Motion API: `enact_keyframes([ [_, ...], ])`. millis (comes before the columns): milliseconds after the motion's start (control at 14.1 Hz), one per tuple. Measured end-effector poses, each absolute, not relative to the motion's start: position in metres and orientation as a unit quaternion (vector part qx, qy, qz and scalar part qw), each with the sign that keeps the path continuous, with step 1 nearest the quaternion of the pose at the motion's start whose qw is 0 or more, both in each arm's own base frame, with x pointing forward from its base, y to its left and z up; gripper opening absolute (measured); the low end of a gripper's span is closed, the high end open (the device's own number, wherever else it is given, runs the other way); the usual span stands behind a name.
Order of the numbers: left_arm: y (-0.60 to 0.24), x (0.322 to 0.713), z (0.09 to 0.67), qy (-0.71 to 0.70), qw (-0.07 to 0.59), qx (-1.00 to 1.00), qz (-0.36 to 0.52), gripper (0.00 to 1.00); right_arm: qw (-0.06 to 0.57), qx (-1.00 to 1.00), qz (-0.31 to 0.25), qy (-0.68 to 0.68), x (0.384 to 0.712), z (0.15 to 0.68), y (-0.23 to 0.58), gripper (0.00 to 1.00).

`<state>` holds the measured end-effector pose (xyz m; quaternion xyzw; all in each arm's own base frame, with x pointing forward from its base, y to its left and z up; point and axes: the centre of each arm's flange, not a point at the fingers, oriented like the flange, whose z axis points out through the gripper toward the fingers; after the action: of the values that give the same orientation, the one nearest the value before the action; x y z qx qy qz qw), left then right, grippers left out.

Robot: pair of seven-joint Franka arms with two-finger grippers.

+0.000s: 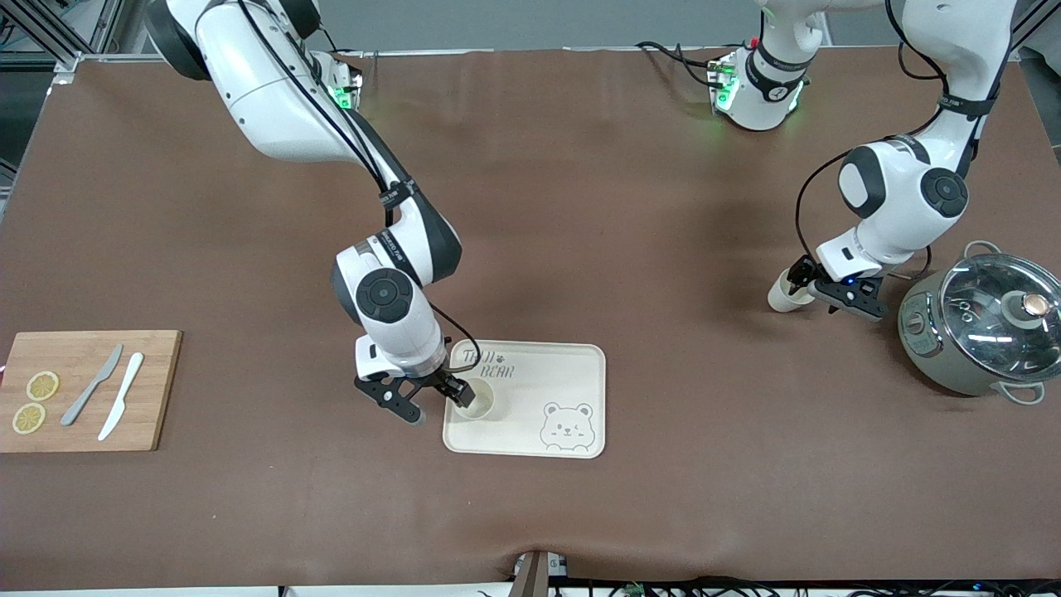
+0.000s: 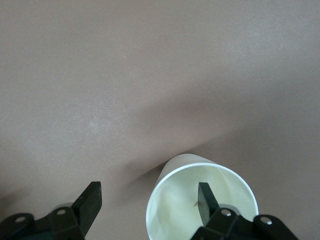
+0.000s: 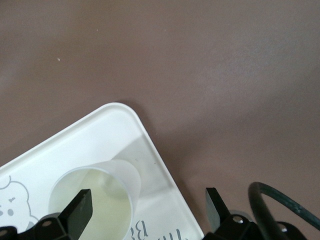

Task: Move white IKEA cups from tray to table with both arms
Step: 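Lower the right gripper onto the second cup while the left gripper withdraws, then close the right gripper on the cup rim while the left gripper rises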

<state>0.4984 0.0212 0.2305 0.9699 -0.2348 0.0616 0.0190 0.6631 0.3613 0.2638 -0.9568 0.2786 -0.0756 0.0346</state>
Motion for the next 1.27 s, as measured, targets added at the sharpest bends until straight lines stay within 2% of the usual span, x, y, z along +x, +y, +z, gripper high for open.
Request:
enact_keyframes([
  [212, 0.021, 0.500, 0.232, -0.235, 0.018, 0.970, 0.064, 0.90, 0.031, -0.957, -0.072, 0.278, 0.656, 0.253, 0.373, 1.00],
  [354, 0.022, 0.500, 0.233, -0.234, 0.017, 0.970, 0.067, 1.00, 0.029, -0.958, -0.072, 0.277, 0.655, 0.244, 0.375, 1.00],
  [848, 0.020, 0.510, 0.281, -0.230, 0.022, 0.969, 0.085, 1.00, 0.017, -0.959, -0.075, 0.271, 0.655, 0.229, 0.371, 1.00],
  [1273, 0.014, 0.540, 0.351, -0.194, 0.051, 0.977, 0.066, 1.00, 0.021, -0.959, -0.078, 0.271, 0.656, 0.229, 0.372, 1.00],
])
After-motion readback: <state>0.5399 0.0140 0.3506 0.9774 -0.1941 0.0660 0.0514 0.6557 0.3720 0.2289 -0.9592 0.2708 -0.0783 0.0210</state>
